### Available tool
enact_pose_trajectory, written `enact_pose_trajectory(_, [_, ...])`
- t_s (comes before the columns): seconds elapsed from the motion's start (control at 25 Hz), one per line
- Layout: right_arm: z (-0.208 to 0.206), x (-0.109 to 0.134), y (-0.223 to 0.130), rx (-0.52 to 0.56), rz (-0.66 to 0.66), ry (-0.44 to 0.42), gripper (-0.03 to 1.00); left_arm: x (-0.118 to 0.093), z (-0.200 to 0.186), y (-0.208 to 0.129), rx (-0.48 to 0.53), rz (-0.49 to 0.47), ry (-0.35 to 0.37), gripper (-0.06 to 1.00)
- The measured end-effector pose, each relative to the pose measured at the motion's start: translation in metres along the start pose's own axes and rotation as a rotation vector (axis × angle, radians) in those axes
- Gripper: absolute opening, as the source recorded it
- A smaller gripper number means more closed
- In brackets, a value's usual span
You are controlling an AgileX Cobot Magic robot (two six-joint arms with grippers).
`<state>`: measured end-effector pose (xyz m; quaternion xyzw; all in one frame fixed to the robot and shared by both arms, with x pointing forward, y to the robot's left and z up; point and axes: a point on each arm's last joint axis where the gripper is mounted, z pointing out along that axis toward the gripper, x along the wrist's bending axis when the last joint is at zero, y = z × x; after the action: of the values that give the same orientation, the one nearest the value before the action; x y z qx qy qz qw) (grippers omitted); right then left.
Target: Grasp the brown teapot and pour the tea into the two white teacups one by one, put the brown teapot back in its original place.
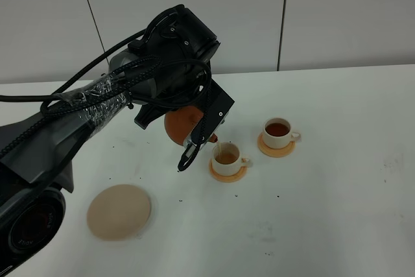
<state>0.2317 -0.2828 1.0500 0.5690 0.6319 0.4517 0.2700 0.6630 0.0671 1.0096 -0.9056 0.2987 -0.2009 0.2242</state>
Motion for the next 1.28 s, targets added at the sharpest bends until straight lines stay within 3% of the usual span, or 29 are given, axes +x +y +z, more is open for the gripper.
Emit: enact_pose_trajectory(1.28, [0.0000,0.0000,0.0000,0.000,0.000,0.000,0.24,-0.0003,-0.0001,-0.0021,0.023,0.008,-0.004,0.17])
